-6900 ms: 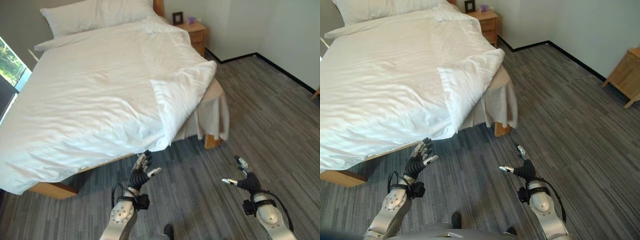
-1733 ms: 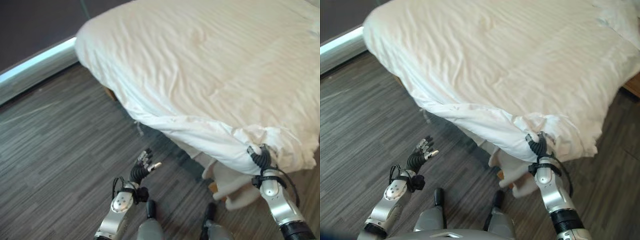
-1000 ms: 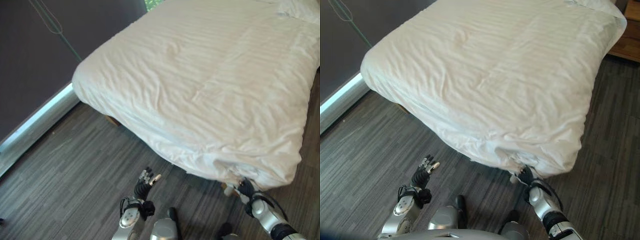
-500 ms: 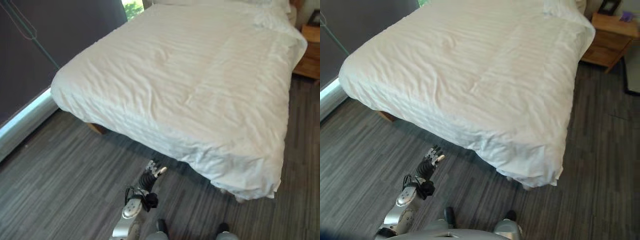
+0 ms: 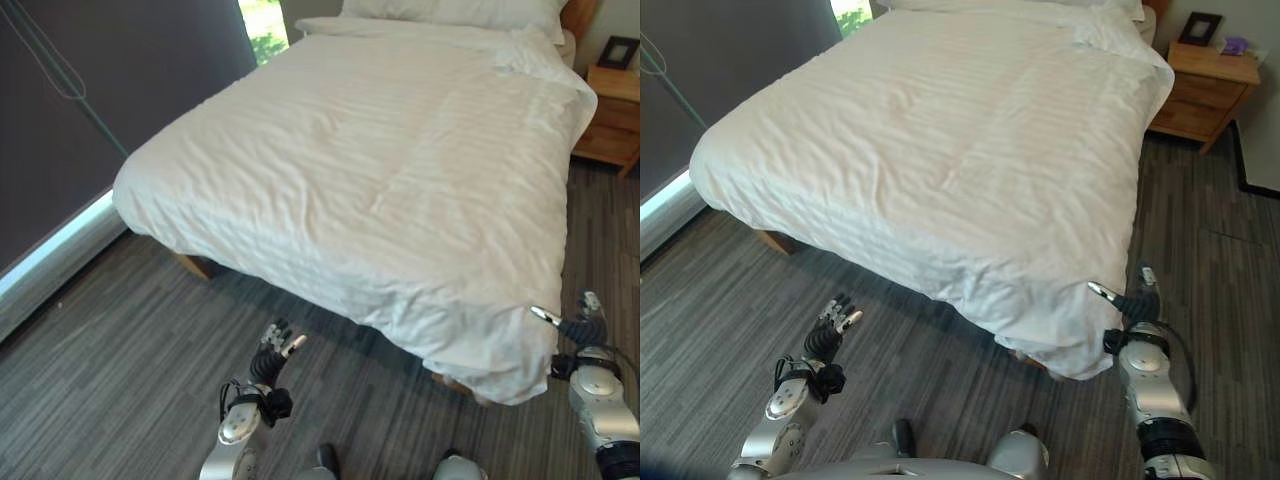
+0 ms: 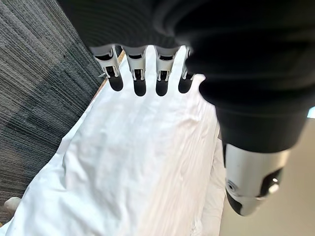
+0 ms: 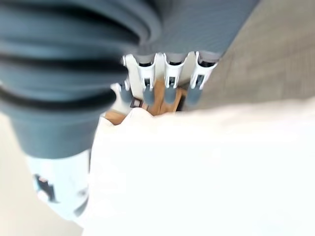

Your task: Making the bed.

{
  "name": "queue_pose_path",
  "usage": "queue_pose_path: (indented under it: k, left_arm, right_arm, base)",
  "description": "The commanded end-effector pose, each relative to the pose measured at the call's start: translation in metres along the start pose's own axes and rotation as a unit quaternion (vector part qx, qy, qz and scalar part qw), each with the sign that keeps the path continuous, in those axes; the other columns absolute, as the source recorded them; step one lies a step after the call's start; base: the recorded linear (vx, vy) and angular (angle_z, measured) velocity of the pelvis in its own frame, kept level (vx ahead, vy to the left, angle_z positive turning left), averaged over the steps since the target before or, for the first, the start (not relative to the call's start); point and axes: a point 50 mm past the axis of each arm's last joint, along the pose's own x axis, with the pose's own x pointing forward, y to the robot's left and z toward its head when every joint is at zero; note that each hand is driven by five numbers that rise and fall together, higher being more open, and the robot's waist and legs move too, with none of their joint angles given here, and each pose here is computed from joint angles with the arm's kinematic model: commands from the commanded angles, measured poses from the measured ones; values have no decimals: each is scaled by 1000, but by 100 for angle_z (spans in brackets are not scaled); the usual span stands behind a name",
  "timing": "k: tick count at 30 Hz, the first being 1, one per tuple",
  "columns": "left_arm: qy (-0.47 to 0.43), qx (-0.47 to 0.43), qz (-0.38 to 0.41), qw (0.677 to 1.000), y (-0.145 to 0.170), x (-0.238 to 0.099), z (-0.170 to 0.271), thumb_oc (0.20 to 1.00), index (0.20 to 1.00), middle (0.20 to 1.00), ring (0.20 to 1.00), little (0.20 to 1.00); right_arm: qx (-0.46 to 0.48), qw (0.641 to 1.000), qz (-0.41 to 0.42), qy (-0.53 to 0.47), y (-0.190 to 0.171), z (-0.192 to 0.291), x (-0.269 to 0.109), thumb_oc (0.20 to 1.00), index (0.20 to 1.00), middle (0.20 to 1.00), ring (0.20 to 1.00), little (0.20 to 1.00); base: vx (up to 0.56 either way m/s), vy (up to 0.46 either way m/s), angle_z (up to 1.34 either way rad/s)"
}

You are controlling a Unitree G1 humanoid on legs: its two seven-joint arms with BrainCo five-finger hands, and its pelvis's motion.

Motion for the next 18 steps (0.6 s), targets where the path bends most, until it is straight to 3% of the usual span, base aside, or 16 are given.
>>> queue_pose_path:
  k: [1,2,5,7,8,13,15,18]
  left_arm:
    - [-174,-17,-22,984,-12,27,78,200,200,200,200,200]
    - [-174,-17,-22,984,-11,27,78,200,200,200,200,200]
    - [-186,-57,-40,980,-20,31,83,200,200,200,200,200]
    - [-191,-144,-71,968,-37,40,89,200,200,200,200,200]
    - [-191,-144,-71,968,-37,40,89,200,200,200,200,200]
    - [-148,-347,-137,916,-88,60,90,200,200,200,200,200]
    - [-148,-355,-146,912,-95,64,93,200,200,200,200,200]
    - [-149,-391,-195,887,-126,71,113,200,200,200,200,200]
  right_arm:
    - [158,971,122,-134,53,65,2,200,200,200,200,200]
    - [158,971,122,-134,53,65,2,200,200,200,200,200]
    - [275,931,199,-137,85,76,-7,200,200,200,200,200]
    - [367,886,247,-135,107,85,-13,200,200,200,200,200]
    - [367,886,248,-136,107,86,-13,200,200,200,200,200]
    - [466,822,311,-104,150,95,-19,200,200,200,200,200]
    - [470,820,309,-101,156,97,-16,200,200,200,200,200]
    - [513,785,337,-84,183,111,-21,200,200,200,200,200]
  base:
    - [254,-156,-7]
    - [218,-101,-1]
    - [232,-153,1]
    - [136,-243,2]
    - [92,-193,-5]
    - [196,57,2]
    - [138,104,-21]
    - [139,91,-78]
